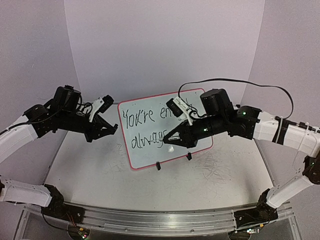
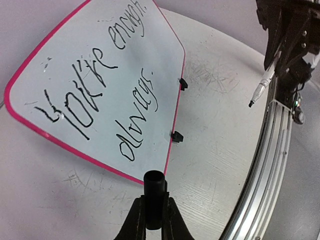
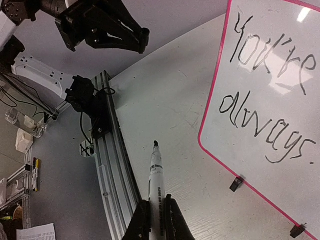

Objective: Write a sentence on the whiteboard
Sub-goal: Insert the whiteboard marker without the cap into the pen cap.

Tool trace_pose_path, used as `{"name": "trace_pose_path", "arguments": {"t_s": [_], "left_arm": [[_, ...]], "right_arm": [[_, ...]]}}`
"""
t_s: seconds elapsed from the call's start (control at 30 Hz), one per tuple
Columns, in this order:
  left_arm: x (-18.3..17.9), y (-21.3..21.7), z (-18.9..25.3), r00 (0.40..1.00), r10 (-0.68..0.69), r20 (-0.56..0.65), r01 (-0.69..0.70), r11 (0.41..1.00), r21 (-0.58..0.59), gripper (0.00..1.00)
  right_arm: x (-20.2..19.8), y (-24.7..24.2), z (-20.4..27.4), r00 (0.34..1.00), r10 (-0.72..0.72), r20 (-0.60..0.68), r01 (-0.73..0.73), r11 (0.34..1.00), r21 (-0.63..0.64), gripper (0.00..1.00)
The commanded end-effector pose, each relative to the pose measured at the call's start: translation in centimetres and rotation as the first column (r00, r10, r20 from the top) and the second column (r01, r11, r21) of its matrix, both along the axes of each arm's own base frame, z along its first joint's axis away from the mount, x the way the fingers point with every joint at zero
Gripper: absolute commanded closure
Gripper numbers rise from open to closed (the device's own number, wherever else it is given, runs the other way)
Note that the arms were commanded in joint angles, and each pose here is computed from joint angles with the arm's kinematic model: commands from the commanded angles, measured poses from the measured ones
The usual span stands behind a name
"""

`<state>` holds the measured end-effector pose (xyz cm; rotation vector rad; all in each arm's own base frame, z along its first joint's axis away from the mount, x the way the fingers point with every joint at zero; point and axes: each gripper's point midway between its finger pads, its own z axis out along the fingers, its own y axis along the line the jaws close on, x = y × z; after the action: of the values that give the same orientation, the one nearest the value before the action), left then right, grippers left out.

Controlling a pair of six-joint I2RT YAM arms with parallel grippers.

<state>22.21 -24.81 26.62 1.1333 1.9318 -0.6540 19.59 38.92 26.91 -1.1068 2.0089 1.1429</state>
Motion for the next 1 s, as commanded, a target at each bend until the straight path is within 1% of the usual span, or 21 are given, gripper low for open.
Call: {"name": "trace_pose_path", "arguments": {"t_s": [0.0,0.1,0.23,0.4,0.57,0.97], "left_arm": [[-0.5,-2.8,1.7,0.969,-0.154,0.194,0.139,0.987,0.085,1.00],[-1.1,-4.3,0.7,0.962,-0.199,0.187,0.180,0.977,0.117,1.00],[-1.3,-5.1,-0.2,0.956,-0.215,0.200,0.183,0.969,0.168,1.00],[-1.5,-5.6,-0.7,0.954,-0.235,0.186,0.204,0.964,0.169,1.00],[-1.9,-6.0,-0.4,0.951,-0.248,0.186,0.219,0.962,0.161,1.00],[-2.7,-7.1,-0.4,0.944,-0.283,0.172,0.258,0.954,0.153,1.00]], "right_arm": [[-0.1,1.9,2.6,0.999,0.027,-0.039,-0.024,0.998,0.062,1.00],[0.0,3.0,2.7,0.998,0.038,-0.054,-0.035,0.997,0.067,1.00],[0.3,3.7,2.7,0.997,0.041,-0.066,-0.036,0.997,0.072,1.00],[0.2,4.0,2.3,0.995,0.060,-0.081,-0.055,0.996,0.071,1.00],[0.8,4.1,2.0,0.997,0.032,-0.072,-0.028,0.998,0.059,1.00],[1.2,4.6,1.1,0.996,0.028,-0.080,-0.025,0.999,0.042,1.00]]}}
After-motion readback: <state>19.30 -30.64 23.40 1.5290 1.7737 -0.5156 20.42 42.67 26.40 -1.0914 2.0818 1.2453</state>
